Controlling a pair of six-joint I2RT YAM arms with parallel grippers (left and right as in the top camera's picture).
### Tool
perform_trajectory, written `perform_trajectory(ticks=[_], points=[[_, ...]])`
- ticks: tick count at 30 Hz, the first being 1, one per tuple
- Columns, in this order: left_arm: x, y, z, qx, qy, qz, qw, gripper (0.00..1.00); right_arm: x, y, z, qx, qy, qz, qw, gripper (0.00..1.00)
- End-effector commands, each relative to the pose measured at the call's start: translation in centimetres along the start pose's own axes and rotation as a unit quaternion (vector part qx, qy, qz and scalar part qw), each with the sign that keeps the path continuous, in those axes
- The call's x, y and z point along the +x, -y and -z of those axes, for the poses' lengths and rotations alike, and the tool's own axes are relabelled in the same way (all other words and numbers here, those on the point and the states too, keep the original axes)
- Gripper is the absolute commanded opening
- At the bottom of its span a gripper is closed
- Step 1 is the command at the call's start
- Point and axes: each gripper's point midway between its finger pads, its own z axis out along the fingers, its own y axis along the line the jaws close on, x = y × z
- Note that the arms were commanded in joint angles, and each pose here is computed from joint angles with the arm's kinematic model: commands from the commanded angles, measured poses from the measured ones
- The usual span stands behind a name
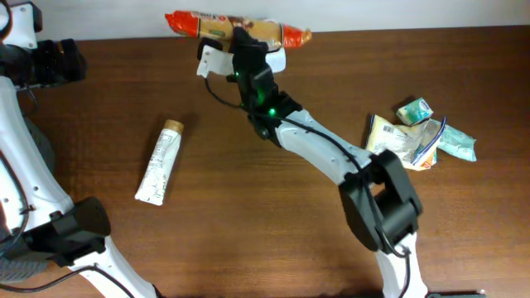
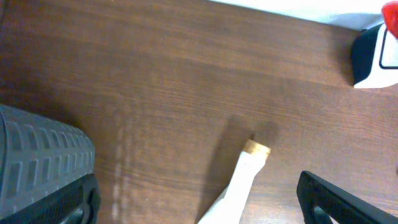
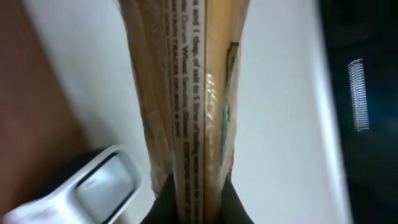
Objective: Scan the item barcode
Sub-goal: 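Lift the spaghetti pack and hold it under the white scanner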
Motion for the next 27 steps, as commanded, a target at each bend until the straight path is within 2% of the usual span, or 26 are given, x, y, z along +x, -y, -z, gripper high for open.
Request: perform_trajectory(ticks=[1,3,6,12,15,19,23,27], points=[[-0.4,0.1,1.4,-0.003,0.018,-0.007,1.000,0.99,-0.3,4.3,-1.2,0.074,0.049,0.031,0.996,0.04],[-0.4,0.1,1.4,-0.003,0.018,-0.007,1.000,0.99,1.0,3.2,-2.6,0.067,0.076,0.035,0.994,0.04],[-0.4,0.1,1.4,-0.003,0.018,-0.007,1.000,0.99,3.4,2.1,-4.0,0.073,0.081,0.036,0.993,0.04],[-0.4,0.1,1.4,-0.003,0.018,-0.007,1.000,0.99,0.8,-0.2,-3.5,0.043,0.118,0.040,0.991,0.04],[-0.4,0.1,1.4,-0.003,0.018,-0.007,1.000,0.99,1.0,-1.9,-3.6,0.011,0.108,0.047,0.993,0.04],[-0.4,0.1,1.4,-0.003,0.018,-0.007,1.000,0.99,1.5,-1.7,-3.7,0.013,0.095,0.047,0.994,0.04],[-0.4,0.1,1.4,-0.003,0.018,-0.007,1.000,0.99,3.8,-1.0,-4.2,0.027,0.047,0.045,0.997,0.04],[-0.4,0.1,1.4,-0.003,0.018,-0.007,1.000,0.99,3.3,-1.1,-4.1,0.024,0.057,0.046,0.997,0.04]])
